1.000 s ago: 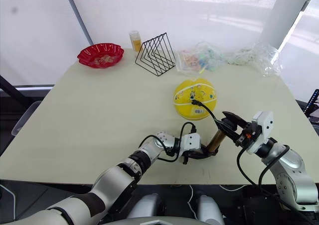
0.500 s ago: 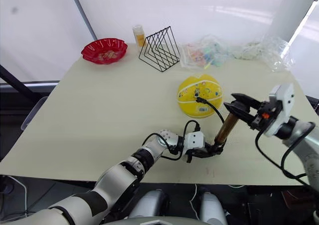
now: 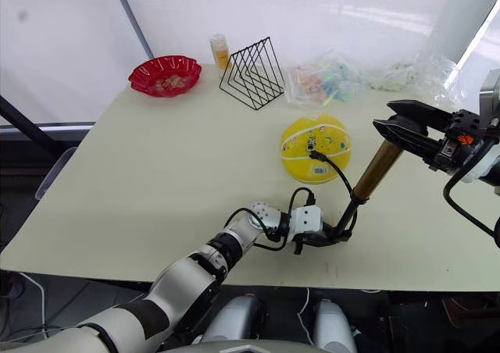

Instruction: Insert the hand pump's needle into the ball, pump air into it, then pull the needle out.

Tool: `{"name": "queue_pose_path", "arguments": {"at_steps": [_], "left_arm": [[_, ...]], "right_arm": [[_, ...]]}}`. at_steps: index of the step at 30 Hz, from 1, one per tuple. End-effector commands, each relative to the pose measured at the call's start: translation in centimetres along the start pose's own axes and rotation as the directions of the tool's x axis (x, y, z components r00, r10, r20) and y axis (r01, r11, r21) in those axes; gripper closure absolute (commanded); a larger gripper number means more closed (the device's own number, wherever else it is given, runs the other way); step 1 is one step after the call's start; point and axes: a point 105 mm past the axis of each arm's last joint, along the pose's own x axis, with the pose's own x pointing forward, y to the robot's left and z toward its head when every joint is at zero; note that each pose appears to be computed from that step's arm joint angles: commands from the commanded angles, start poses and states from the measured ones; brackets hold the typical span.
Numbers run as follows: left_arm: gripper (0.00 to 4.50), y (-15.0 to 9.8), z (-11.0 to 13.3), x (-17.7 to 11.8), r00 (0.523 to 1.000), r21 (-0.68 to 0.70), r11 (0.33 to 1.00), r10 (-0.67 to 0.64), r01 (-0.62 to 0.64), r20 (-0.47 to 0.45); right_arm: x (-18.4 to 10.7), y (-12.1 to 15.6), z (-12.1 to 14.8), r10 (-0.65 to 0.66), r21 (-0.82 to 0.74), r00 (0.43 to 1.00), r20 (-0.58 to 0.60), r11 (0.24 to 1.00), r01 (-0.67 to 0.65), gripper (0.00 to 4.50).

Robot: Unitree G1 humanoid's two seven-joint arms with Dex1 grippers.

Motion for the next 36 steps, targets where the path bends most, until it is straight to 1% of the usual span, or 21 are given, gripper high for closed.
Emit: {"name": "queue_pose_path", "arguments": {"at_steps": [1,3,6,7,9,13,14,17,23,25,28,29,31,32,33,36], "left_arm": [[3.50,-3.7,-5.7,-1.0,0.977,-0.126,0.988,-0.107,0.085,-0.183],[3.50,-3.7,-5.8,-1.0,0.977,-0.127,0.988,-0.108,0.086,-0.184],[3.50,-3.7,-5.8,-1.0,0.977,-0.127,0.988,-0.106,0.083,-0.185],[3.50,-3.6,-5.8,-1.1,0.977,-0.127,0.989,-0.104,0.081,-0.186],[3.50,-3.6,-5.8,-1.1,0.977,-0.128,0.989,-0.103,0.079,-0.186],[3.50,-3.5,-5.7,-1.0,0.978,-0.126,0.989,-0.099,0.077,-0.186],[3.50,-3.4,-5.7,-1.1,0.977,-0.126,0.989,-0.099,0.076,-0.187],[3.50,-3.4,-5.7,-1.1,0.977,-0.125,0.989,-0.098,0.075,-0.189],[3.50,-3.3,-5.6,-1.0,0.977,-0.123,0.990,-0.097,0.074,-0.188],[3.50,-3.3,-5.6,-1.1,0.978,-0.124,0.990,-0.095,0.073,-0.187],[3.50,-3.2,-5.6,-1.1,0.978,-0.125,0.990,-0.093,0.070,-0.188],[3.50,-3.2,-5.6,-1.1,0.978,-0.126,0.990,-0.093,0.070,-0.188],[3.50,-3.2,-5.7,-1.2,0.977,-0.128,0.989,-0.092,0.068,-0.190],[3.50,-3.2,-5.7,-1.2,0.977,-0.129,0.989,-0.092,0.068,-0.191],[3.50,-3.2,-5.8,-1.2,0.977,-0.129,0.989,-0.092,0.068,-0.191],[3.50,-3.2,-5.8,-1.3,0.977,-0.128,0.989,-0.095,0.071,-0.192]], "right_arm": [[-0.2,0.9,0.5,-0.016,0.020,0.996,0.092,1.000,0.014,2.92],[0.3,1.9,-1.8,0.005,0.061,1.000,0.030,0.998,-0.007,2.92],[0.7,2.6,-4.8,-0.004,0.178,1.000,0.017,0.984,0.001,2.92],[0.9,3.2,-6.1,0.014,0.210,1.000,-0.001,0.978,-0.014,2.92],[1.6,4.0,-7.9,0.015,0.286,1.000,0.003,0.958,-0.015,2.92],[1.9,5.4,-12.0,0.030,0.391,0.998,-0.051,0.921,-0.008,2.92],[1.7,5.5,-13.6,0.023,0.416,0.997,-0.075,0.909,0.010,2.92],[1.0,5.9,-16.5,0.015,0.439,0.992,-0.126,0.897,0.043,2.92],[0.6,7.0,-19.9,0.035,0.434,0.981,-0.190,0.900,0.052,2.92],[0.8,6.9,-20.0,0.030,0.407,0.981,-0.190,0.912,0.051,2.92],[1.2,5.8,-17.9,0.001,0.357,0.991,-0.133,0.933,0.047,2.92],[1.3,5.6,-17.6,-0.003,0.352,0.992,-0.125,0.935,0.047,2.92],[1.1,3.6,-13.5,-0.027,0.260,0.998,-0.059,0.965,0.042,2.92],[1.0,3.1,-12.1,-0.029,0.227,0.999,-0.037,0.973,0.037,2.92],[1.0,2.9,-11.3,-0.028,0.210,0.999,-0.027,0.977,0.033,2.92],[0.5,1.5,-6.6,-0.026,0.105,0.999,0.026,0.994,0.023,2.92]]}}
